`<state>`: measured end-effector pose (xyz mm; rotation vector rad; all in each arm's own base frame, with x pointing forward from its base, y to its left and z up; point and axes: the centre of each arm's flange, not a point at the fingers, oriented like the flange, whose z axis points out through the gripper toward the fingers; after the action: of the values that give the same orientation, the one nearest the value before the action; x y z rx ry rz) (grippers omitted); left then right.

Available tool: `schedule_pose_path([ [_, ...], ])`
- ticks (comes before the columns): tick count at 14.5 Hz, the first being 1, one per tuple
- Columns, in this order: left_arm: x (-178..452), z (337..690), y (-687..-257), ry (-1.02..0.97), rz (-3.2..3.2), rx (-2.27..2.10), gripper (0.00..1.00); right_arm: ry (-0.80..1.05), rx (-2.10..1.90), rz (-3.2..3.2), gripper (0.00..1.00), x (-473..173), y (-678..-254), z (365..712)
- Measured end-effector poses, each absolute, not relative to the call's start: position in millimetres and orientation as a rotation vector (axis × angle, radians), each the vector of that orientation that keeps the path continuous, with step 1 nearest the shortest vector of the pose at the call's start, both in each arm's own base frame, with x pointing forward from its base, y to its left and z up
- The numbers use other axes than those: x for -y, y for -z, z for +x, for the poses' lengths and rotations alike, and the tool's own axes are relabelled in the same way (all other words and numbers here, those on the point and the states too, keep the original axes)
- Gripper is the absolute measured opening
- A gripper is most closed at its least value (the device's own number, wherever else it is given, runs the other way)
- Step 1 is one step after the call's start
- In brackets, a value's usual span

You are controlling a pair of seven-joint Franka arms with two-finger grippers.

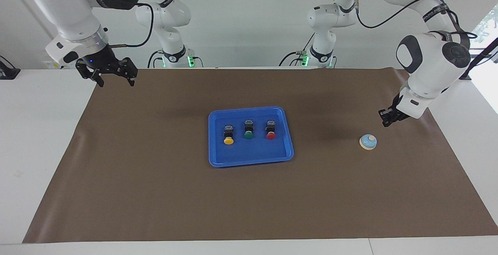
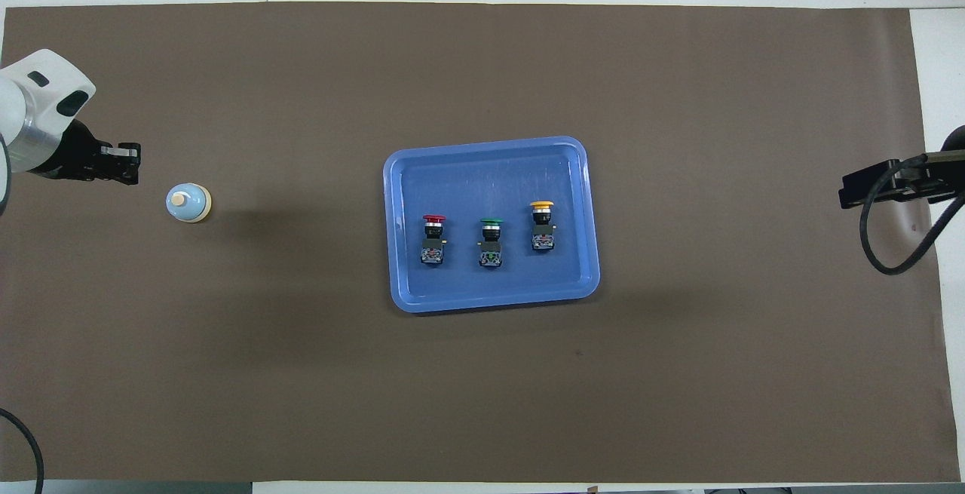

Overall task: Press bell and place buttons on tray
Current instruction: 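Move the left gripper over the bell and press it down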

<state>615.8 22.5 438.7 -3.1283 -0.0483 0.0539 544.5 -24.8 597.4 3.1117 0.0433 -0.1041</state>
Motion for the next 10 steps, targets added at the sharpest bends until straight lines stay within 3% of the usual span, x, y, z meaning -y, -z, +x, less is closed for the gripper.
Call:
schedule_pose_path([
  [4, -22, 626, -414, -0.017, -3.129, 0.045, 0.01, 0.104, -0.043, 3.112, 1.00, 25, -597, 545],
  [10, -22, 613, -372, -0.027, -3.130, 0.043, 0.01, 0.104, -0.043, 3.112, 1.00, 25, -597, 545],
])
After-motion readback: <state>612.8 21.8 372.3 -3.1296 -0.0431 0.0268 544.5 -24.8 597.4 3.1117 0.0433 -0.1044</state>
